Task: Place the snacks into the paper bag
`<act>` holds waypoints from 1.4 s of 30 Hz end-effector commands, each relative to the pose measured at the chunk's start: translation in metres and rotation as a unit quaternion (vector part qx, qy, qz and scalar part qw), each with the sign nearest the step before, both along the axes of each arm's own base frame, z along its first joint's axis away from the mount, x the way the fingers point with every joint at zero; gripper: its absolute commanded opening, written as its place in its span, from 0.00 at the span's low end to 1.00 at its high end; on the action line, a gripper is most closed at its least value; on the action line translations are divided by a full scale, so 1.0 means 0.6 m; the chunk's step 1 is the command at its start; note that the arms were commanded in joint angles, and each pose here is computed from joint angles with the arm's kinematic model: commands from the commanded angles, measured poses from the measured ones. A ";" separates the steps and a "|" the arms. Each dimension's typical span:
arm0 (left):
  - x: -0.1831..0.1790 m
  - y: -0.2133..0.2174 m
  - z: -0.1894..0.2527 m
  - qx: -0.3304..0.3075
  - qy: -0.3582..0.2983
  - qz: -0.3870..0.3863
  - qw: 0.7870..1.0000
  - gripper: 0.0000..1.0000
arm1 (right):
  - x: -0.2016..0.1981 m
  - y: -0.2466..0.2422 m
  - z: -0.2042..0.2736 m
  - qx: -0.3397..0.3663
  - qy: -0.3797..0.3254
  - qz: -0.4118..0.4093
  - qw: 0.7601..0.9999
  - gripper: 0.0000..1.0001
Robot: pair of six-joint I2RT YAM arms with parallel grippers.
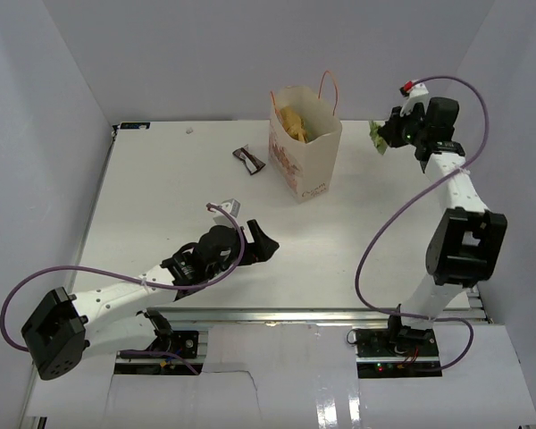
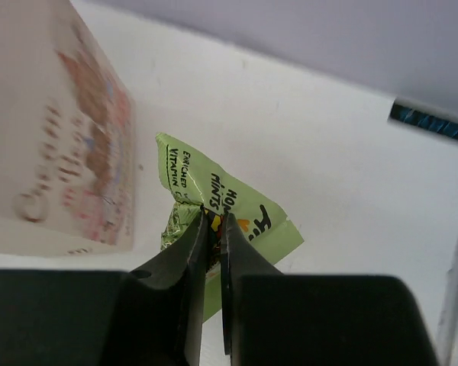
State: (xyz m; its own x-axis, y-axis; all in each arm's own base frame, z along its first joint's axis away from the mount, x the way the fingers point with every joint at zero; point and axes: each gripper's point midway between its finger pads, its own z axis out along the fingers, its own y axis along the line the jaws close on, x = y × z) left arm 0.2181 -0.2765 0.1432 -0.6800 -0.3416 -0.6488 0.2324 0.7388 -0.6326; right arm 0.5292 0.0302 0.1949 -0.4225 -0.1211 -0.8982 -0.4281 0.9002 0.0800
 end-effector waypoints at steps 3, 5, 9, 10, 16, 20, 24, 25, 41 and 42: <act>0.010 0.005 0.023 -0.016 -0.022 0.012 1.000 0.91 | -0.048 0.040 0.300 0.055 -0.232 -0.007 0.971 0.08; 0.009 0.006 0.027 -0.020 -0.025 0.012 0.999 0.91 | -0.070 0.058 0.349 0.086 -0.260 0.016 0.962 0.08; 0.005 0.014 0.027 -0.029 -0.027 0.016 0.999 0.91 | -0.140 0.151 0.431 0.113 -0.307 0.202 0.923 0.08; 0.004 0.015 0.029 -0.035 -0.028 0.018 0.999 0.91 | -0.164 0.180 0.430 0.114 -0.302 0.264 0.909 0.08; 0.008 0.028 0.035 -0.048 -0.027 0.045 0.997 0.91 | -0.136 0.271 0.389 0.097 -0.246 0.304 0.915 0.08; 0.021 0.057 0.025 -0.054 0.009 0.121 0.991 0.93 | -0.121 0.331 0.351 0.067 -0.231 0.302 0.922 0.08; 0.045 0.087 0.019 -0.051 0.030 0.204 0.977 0.92 | -0.065 0.350 0.331 0.030 -0.228 0.232 0.945 0.08; 0.055 0.098 0.022 -0.050 0.028 0.228 0.972 0.92 | -0.035 0.331 0.338 0.024 -0.231 0.172 0.957 0.08; 0.368 0.121 -0.028 0.037 0.166 0.250 0.953 0.90 | -0.140 0.311 0.323 0.040 -0.207 0.325 0.922 0.68; 0.413 0.103 0.015 0.023 0.140 0.241 0.960 0.89 | -0.161 0.305 0.318 0.051 -0.197 0.343 0.917 0.69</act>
State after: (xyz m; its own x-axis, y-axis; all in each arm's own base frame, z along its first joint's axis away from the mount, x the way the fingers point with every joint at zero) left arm 0.4380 -0.1982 0.1410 -0.5222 -0.6974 -0.4908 -0.3869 0.7066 -0.5924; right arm 0.5014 0.2157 0.3394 -0.0442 -0.2015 -0.9785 -0.7696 0.6314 -0.0953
